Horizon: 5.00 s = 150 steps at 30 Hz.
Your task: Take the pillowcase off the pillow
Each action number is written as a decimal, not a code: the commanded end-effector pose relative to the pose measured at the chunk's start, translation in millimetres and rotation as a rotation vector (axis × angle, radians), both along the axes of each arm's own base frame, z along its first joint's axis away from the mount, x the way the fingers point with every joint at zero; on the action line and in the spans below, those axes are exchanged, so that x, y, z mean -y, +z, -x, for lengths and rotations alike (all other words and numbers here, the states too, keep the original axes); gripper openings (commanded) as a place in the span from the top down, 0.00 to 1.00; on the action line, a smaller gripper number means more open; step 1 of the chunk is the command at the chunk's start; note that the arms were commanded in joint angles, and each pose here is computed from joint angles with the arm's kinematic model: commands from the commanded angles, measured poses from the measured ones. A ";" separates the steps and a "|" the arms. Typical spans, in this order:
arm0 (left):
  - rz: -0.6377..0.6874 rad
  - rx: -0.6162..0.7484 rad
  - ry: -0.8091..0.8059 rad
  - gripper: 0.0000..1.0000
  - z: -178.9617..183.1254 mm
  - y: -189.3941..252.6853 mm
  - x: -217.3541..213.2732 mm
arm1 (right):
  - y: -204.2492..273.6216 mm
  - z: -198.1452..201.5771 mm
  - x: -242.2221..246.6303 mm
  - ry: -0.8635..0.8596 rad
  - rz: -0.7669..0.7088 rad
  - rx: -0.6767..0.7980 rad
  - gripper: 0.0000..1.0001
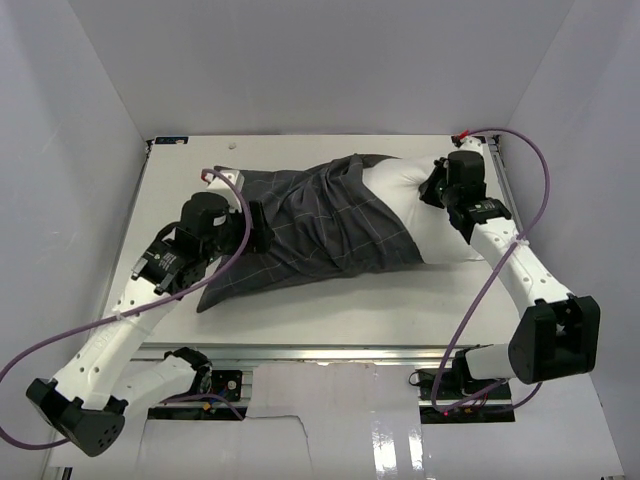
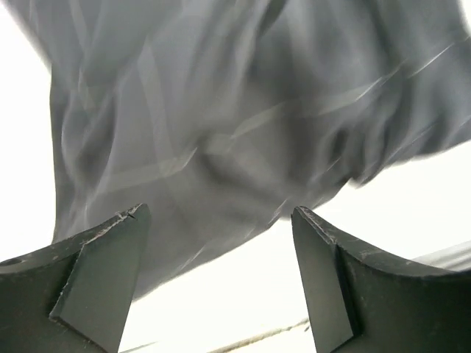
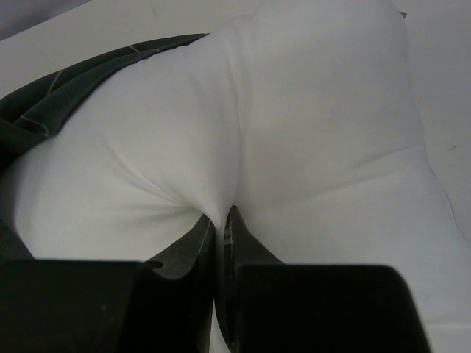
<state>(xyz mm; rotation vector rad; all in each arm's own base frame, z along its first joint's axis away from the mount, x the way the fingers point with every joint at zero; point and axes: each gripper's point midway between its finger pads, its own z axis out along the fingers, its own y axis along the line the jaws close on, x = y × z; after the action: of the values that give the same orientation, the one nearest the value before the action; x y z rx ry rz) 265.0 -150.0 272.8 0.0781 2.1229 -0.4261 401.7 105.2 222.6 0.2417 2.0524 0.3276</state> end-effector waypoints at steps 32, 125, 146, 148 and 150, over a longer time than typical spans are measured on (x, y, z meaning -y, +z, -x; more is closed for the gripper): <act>0.026 0.009 0.157 0.57 -44.5 -128.4 187.0 | 19.5 41.5 15.8 0.013 -0.245 0.175 0.92; 0.030 0.262 0.360 1.00 -82.6 62.1 13.5 | 60.7 110.2 -40.9 0.677 0.183 0.517 0.08; 0.089 0.277 0.304 1.00 -77.6 93.1 13.9 | 73.6 131.7 -78.9 0.773 -0.202 0.674 0.92; 0.108 0.280 0.289 1.00 -67.7 102.9 10.4 | 75.7 142.0 -74.3 0.722 -0.256 0.601 0.92; 0.129 0.300 0.273 1.00 -60.5 120.7 8.3 | 89.1 147.7 -65.9 0.657 -0.267 0.583 0.92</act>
<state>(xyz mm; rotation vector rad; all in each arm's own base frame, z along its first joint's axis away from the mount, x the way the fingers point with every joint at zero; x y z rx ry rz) 342.1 -160.6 313.3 -0.1702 1.9496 -0.1897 263.7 177.7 281.0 -0.4690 1.4394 0.9264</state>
